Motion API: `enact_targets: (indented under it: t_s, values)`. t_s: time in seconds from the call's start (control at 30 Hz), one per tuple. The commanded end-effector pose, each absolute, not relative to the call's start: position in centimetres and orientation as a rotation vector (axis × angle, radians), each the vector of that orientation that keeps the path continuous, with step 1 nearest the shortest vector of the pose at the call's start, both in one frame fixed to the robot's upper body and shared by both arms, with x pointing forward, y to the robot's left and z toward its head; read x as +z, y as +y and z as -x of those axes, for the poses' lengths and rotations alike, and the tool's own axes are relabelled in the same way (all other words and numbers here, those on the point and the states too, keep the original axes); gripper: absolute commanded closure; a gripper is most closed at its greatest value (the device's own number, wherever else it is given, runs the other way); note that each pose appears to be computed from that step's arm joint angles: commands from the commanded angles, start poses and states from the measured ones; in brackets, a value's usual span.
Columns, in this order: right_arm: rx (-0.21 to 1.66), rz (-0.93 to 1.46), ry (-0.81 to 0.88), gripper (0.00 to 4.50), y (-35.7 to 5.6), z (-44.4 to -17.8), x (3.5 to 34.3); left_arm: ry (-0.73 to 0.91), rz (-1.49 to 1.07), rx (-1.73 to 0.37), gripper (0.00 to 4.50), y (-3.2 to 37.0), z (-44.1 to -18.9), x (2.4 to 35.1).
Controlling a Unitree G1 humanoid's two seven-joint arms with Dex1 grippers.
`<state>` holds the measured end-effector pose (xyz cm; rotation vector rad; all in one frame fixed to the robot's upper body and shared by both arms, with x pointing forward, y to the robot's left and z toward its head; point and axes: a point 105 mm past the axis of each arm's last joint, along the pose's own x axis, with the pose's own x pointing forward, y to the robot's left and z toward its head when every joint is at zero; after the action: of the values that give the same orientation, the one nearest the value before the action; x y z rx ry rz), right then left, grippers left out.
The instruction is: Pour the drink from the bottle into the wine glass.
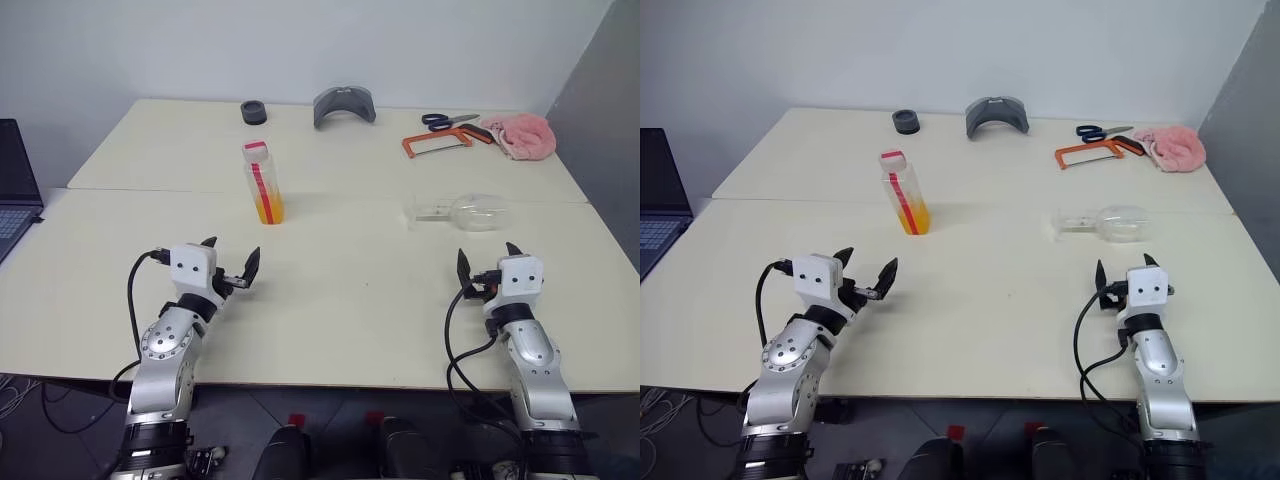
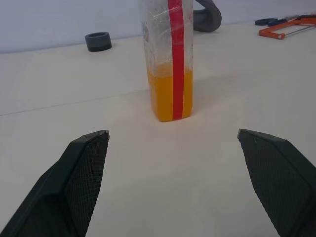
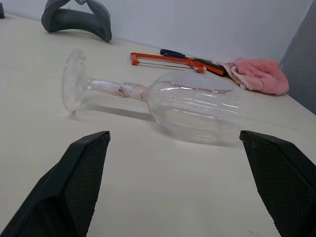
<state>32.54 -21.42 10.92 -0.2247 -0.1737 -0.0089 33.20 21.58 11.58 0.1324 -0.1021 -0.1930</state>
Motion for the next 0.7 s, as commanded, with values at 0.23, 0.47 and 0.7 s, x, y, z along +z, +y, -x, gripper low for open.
enact_targets:
  t_s: [0.23,0.47,0.7]
  values:
    - [-0.011,0.232,-0.212,0.00,-21.6,-32.7,12.1,-0.159,-0.162,-0.150,0.02,21.9,-33.3,13.1]
    - [-0.006,0.234,-0.214,0.00,-21.5,-32.7,12.1,-0.216,-0.134,-0.175,0.02,21.9,-33.0,14.0]
    - [-0.005,0.234,-0.214,0.00,-21.5,-32.7,12.1,-0.244,-0.119,-0.210,0.02,21.4,-33.0,14.5]
